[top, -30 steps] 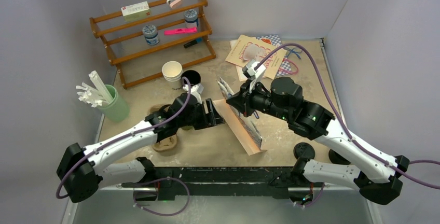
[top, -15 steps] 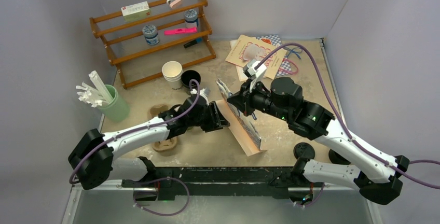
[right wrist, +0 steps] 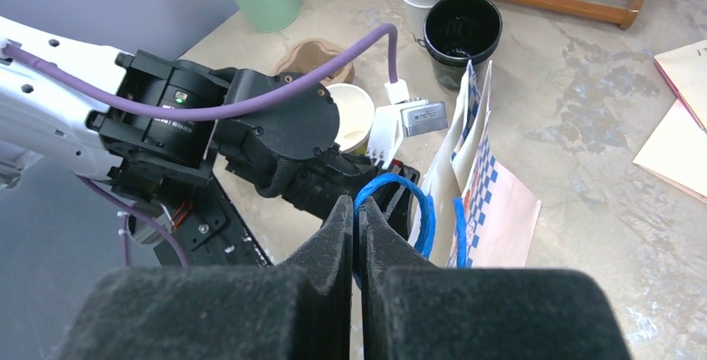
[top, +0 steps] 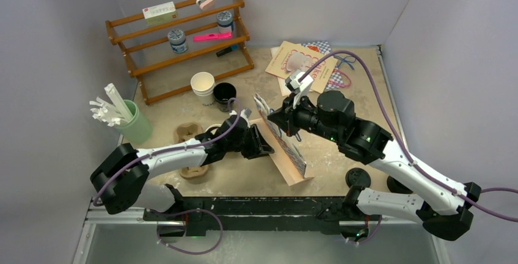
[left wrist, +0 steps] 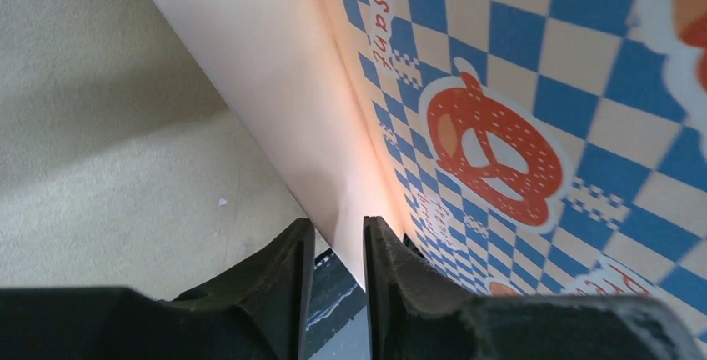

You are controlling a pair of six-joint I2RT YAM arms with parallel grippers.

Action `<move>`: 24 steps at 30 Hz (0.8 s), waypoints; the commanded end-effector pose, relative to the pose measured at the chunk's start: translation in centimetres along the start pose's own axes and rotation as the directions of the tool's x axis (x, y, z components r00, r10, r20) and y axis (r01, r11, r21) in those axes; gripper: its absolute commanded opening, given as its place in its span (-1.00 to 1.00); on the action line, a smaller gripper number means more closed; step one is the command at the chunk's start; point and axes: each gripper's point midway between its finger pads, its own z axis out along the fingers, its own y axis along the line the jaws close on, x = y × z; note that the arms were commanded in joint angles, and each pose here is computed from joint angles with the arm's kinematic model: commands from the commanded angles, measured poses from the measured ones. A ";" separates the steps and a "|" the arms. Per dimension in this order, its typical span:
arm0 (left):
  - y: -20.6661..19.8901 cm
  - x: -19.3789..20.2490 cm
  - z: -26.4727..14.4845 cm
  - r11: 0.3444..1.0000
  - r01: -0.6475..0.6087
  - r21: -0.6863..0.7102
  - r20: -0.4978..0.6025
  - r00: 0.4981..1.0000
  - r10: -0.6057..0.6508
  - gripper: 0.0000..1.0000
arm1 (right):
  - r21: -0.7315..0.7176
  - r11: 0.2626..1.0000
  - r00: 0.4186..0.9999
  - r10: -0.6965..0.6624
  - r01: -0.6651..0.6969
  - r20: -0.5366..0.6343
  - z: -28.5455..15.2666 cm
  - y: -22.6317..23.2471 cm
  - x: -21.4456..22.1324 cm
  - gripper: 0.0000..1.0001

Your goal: Pack the takeout coffee

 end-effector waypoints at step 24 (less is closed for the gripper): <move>0.6 0.2 2.3 0.991 -0.117 0.064 -0.011 0.993 0.118 -1.00 | 0.590 0.803 0.976 -0.055 -0.082 0.211 -11.1 -9.5 -8.4 -1.00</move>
